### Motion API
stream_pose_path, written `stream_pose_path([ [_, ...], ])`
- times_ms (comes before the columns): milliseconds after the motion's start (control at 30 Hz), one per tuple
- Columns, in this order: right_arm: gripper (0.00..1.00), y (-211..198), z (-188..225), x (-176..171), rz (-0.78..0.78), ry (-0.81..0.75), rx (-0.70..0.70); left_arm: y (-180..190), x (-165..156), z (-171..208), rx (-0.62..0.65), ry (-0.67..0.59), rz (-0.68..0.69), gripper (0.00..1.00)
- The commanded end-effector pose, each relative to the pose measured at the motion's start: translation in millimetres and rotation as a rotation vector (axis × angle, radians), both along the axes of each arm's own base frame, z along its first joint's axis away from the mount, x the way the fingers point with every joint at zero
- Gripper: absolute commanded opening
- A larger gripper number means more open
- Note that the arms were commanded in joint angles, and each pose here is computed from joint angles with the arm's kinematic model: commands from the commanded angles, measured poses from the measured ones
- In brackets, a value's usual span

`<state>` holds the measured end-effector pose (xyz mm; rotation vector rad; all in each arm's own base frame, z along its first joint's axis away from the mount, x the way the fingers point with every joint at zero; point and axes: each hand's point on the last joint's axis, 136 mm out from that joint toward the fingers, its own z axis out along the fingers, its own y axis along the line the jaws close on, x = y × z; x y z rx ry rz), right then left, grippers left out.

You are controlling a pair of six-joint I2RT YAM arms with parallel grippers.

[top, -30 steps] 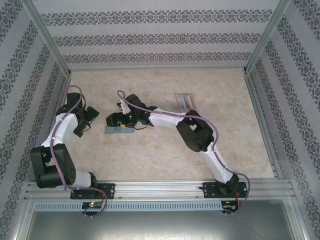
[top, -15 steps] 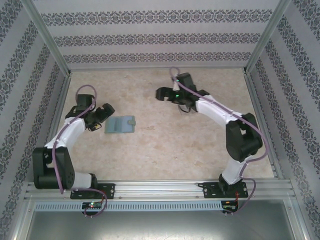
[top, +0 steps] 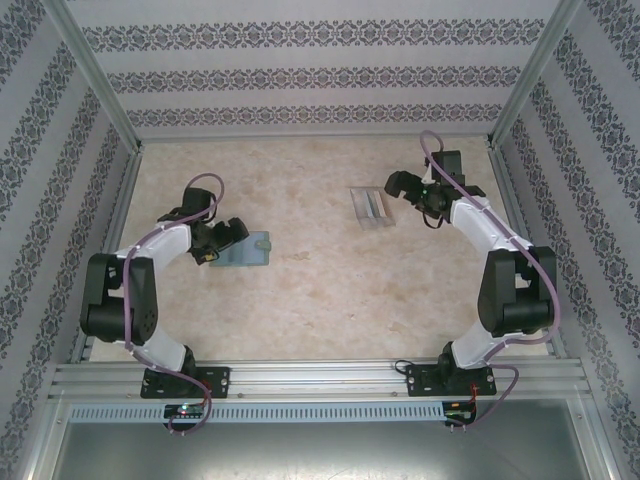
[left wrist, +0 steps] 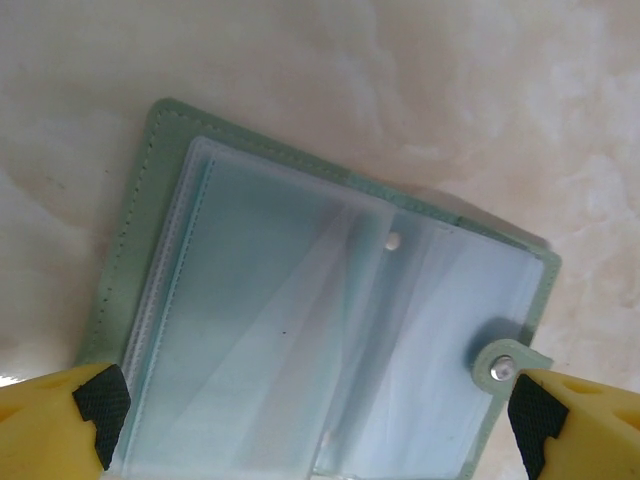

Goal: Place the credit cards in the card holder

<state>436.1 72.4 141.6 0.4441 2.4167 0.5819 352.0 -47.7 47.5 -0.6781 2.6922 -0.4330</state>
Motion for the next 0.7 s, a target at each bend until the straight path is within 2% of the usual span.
stream_pose_path([
  [0,0.98,15.9,-5.8,-3.0,0.038,0.028,0.064,-15.1,1.7,-7.6,-0.036,-0.002,-0.036,1.0],
  [200,0.98,17.9,-5.3,0.1,0.037,0.019,0.084,-39.5,7.7,-9.1,-0.123,-0.033,-0.038,1.0],
  [500,0.98,15.7,-5.8,-2.5,0.078,0.017,0.009,-70.4,-2.0,10.6,-0.198,-0.063,-0.047,0.99],
  [667,0.88,35.0,-5.6,-3.0,0.154,0.011,-0.029,-82.1,-6.8,19.0,-0.215,-0.053,-0.075,0.99],
])
